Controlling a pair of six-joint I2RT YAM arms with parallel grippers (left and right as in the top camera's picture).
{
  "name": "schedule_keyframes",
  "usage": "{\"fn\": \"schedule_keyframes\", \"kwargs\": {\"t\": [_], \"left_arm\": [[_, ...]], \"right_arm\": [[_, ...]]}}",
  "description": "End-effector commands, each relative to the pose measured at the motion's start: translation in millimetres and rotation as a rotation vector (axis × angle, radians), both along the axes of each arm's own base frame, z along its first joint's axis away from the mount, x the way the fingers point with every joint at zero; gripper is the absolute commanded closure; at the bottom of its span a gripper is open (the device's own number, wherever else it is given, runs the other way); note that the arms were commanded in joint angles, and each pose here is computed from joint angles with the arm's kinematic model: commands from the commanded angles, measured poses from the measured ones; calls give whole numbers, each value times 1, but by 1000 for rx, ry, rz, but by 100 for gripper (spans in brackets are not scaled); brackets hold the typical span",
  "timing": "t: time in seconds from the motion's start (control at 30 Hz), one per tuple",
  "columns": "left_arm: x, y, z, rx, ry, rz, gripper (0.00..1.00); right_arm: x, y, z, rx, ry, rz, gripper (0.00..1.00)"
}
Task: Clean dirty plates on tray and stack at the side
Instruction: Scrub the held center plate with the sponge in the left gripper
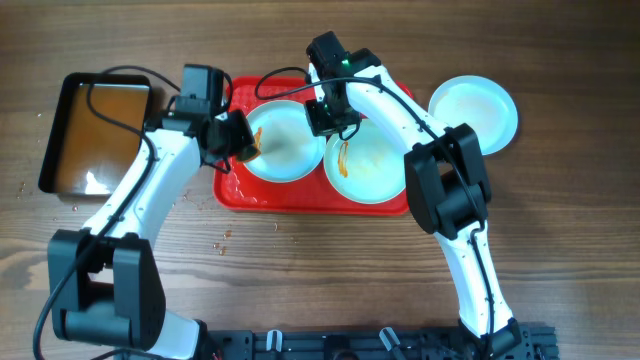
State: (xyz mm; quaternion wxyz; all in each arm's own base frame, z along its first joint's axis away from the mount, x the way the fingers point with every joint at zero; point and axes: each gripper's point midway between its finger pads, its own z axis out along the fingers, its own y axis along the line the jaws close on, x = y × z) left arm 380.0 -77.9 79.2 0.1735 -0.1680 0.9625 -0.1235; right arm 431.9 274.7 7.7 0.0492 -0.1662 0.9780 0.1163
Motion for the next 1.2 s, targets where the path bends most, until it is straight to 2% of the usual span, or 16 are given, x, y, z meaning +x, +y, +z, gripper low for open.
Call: {"fn": "schedule_keyframes", "kwargs": {"t": [0.0,0.33,0.7,0.73,0.83,0.9,1.0,1.1,1.17], "left_arm": [[-6,-16,-9,-104,-3,-40,96],[1,-25,-24,-182,-69,-7,96],[-2,-34,-75,-237,46,31,96],[-4,-33,-80,-228,62,36,94],[-6,-25,-86,-152,50,-31,89],[-10,-13,-91,-64,55,-66,91],[-21,17,-98,125,96,-77,94],[-27,60,-91,359,121,-3,96],[-24,68,-82,414,109,-9,96]], "right_arm": [[-14,10,-18,11,30,127,96],[-19,20,-17,21,24,168,95],[-19,20,-17,21,25,168,96],[-19,20,-17,21,25,168,96],[-19,20,-17,21,25,168,96],[-20,20,-17,20,27,168,96],[-20,19,-17,20,29,167,96],[-20,20,-17,20,28,168,96],[-20,20,-17,20,27,168,96]]}}
